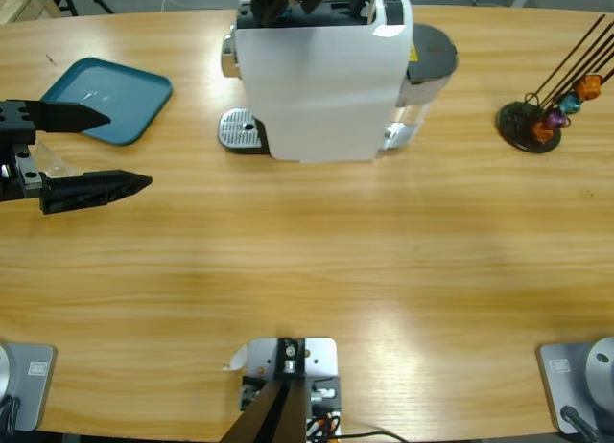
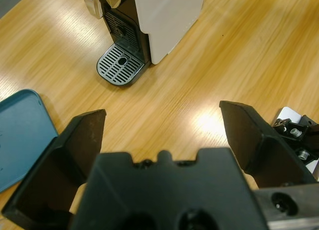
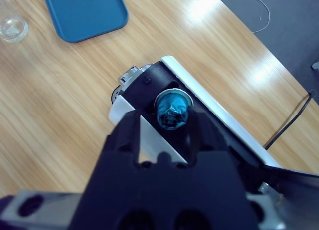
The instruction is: Pour coffee
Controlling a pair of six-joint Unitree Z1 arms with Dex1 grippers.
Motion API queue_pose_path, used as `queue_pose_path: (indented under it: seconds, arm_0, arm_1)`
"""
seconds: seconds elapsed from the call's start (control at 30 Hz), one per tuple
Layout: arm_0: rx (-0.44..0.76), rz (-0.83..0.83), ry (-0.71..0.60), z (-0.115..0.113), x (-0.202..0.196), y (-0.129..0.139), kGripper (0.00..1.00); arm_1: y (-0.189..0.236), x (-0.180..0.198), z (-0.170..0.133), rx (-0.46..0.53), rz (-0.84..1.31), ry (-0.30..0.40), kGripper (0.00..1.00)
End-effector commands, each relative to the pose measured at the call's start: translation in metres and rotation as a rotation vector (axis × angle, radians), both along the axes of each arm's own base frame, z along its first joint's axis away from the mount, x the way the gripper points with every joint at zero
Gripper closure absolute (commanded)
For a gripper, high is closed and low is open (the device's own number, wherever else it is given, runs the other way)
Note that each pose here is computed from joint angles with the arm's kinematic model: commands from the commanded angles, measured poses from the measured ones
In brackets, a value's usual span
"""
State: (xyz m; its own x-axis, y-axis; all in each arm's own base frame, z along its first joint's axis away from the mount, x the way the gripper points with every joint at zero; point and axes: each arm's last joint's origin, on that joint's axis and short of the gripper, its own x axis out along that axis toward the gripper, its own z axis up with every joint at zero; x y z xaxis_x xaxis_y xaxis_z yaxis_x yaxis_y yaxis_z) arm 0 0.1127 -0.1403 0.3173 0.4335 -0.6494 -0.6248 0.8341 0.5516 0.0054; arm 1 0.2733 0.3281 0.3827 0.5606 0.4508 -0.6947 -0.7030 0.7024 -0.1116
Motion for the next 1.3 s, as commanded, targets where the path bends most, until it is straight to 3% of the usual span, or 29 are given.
queue_pose_path:
  seconds: [0.03, 0.47, 0.5, 0.57, 0.7, 0.93, 0.97, 1.03, 1.2, 1.27, 1.3]
  arm_0:
    - [0.029, 0.008, 0.023, -0.013, -0.002, 0.001, 0.009]
    - [0.03, 0.011, 0.027, -0.014, -0.003, 0.002, 0.009]
    - [0.03, 0.011, 0.026, -0.014, -0.003, 0.003, 0.008]
    - [0.029, 0.011, 0.026, -0.014, -0.003, 0.003, 0.009]
    - [0.03, 0.011, 0.026, -0.014, -0.003, 0.003, 0.008]
    - [0.029, 0.011, 0.025, -0.014, -0.003, 0.003, 0.009]
    - [0.029, 0.011, 0.025, -0.014, -0.003, 0.003, 0.008]
    - [0.029, 0.011, 0.025, -0.014, -0.003, 0.003, 0.008]
    - [0.029, 0.011, 0.025, -0.014, -0.003, 0.003, 0.007]
    - [0.029, 0.011, 0.026, -0.014, -0.003, 0.002, 0.008]
    - [0.029, 0.011, 0.025, -0.014, -0.002, 0.002, 0.007]
  arm_1:
    - [0.011, 0.006, -0.03, -0.053, -0.013, 0.046, 0.948]
    - [0.015, 0.01, -0.037, -0.066, -0.049, 0.082, 0.909]
    - [0.015, 0.01, -0.038, -0.067, -0.05, 0.084, 0.848]
    - [0.016, 0.01, -0.039, -0.069, -0.05, 0.086, 0.823]
    - [0.016, 0.011, -0.04, -0.07, -0.05, 0.086, 0.633]
    - [0.016, 0.011, -0.043, -0.081, -0.052, 0.093, 0.677]
    - [0.015, 0.01, -0.042, -0.085, -0.053, 0.09, 0.843]
    - [0.014, 0.01, -0.04, -0.085, -0.054, 0.084, 0.998]
    - [0.013, 0.009, -0.036, -0.079, -0.06, 0.071, 0.998]
    - [0.011, 0.007, -0.024, -0.05, -0.039, 0.032, 0.798]
    - [0.009, 0.005, -0.016, -0.034, -0.009, 0.017, 0.889]
